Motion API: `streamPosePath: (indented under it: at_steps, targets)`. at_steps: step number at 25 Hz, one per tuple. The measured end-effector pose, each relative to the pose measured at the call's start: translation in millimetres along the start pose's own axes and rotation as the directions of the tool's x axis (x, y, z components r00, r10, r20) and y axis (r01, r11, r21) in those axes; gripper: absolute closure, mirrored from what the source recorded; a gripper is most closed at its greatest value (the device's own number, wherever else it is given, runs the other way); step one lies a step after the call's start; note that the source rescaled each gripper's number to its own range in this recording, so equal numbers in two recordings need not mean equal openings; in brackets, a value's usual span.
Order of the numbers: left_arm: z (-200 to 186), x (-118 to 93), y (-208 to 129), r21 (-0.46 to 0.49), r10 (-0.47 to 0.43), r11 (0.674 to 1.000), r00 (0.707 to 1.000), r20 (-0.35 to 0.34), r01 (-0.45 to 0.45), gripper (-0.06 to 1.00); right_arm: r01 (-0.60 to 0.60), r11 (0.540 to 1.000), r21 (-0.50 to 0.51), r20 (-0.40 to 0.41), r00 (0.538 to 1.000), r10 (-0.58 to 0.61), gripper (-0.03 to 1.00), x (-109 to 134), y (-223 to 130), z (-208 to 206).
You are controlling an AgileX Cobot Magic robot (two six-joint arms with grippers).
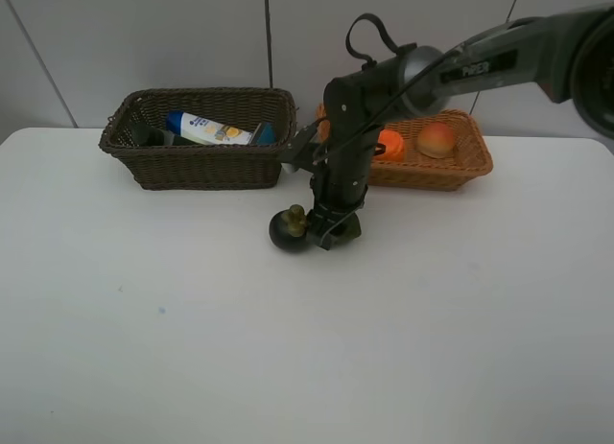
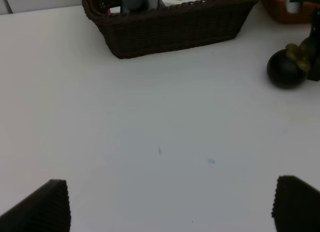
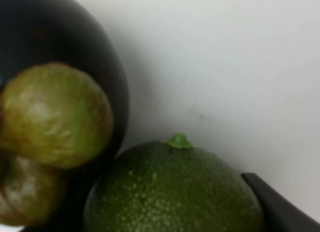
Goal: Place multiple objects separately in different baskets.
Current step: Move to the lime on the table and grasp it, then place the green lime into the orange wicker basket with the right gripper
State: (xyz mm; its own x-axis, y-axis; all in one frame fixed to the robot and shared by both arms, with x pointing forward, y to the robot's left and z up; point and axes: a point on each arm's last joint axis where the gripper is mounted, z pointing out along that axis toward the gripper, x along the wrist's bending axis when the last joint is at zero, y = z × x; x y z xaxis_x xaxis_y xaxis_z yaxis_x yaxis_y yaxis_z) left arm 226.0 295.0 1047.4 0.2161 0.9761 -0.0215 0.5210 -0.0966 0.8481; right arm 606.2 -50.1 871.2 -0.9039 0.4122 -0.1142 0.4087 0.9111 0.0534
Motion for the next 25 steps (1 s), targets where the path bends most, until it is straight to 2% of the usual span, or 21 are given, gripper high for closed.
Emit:
streamPosePath:
  at_steps: [15, 21, 25]
  targets:
    - [0.0, 0.0, 0.0, 0.0, 0.0, 1.0, 1.0, 0.0, 0.0, -0.05, 0.028, 0.999, 0.023, 0.033, 0.999, -0.029, 0.97, -3.8, -3.1, -7.3]
    - [0.0, 0.0, 0.0, 0.0, 0.0, 1.0, 1.0, 0.0, 0.0, -0.05, 0.028, 0.998, -0.048, 0.089, 0.996, -0.023, 0.97, -8.7, -2.6, -52.7]
    - [0.0, 0.0, 0.0, 0.0, 0.0, 1.0, 1.0, 0.0, 0.0, -0.05, 0.048, 0.995, -0.092, 0.158, 0.987, -0.033, 0.97, -13.4, -5.0, -85.8]
